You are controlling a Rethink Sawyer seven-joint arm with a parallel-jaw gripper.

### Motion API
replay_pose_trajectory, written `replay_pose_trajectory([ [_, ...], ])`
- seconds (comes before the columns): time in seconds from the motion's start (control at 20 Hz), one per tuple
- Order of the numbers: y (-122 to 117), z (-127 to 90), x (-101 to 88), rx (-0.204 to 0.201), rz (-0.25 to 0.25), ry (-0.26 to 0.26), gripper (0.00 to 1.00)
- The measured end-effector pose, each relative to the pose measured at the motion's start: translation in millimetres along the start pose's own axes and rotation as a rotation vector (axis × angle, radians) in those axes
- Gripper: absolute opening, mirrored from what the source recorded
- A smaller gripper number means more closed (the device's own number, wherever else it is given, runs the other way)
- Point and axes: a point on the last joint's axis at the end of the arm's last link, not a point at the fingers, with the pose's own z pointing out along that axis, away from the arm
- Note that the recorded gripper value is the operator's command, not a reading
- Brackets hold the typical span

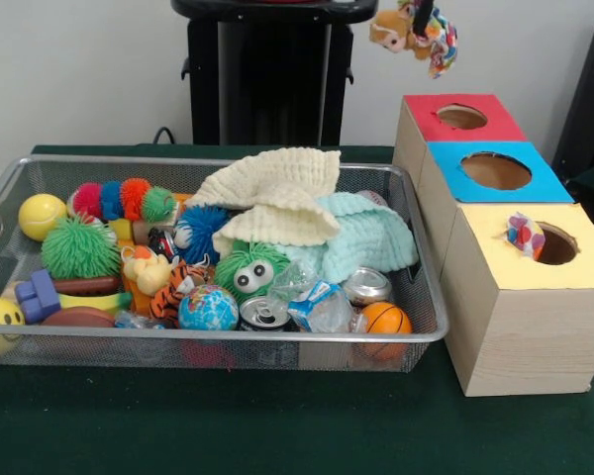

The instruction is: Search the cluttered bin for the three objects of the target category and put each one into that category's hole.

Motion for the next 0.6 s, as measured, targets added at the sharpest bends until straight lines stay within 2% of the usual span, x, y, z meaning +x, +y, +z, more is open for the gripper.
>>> replay_pose_trajectory([
  [0.1, -7.5, 23.2, 9.8, -0.034, -0.041, 0.005, 0.0],
  [0.2, -8.4, 29.5, 12.1, -0.046, -0.053, 0.006, 0.0],
  [0.25, -11.1, 47.7, 17.9, -0.076, -0.088, 0.01, 0.0],
  [0.4, -13.6, 65.3, 22.7, -0.102, -0.122, 0.012, 0.0],
  [0.6, -23.9, 101.9, 36.3, -0.142, -0.186, 0.015, 0.0],
])
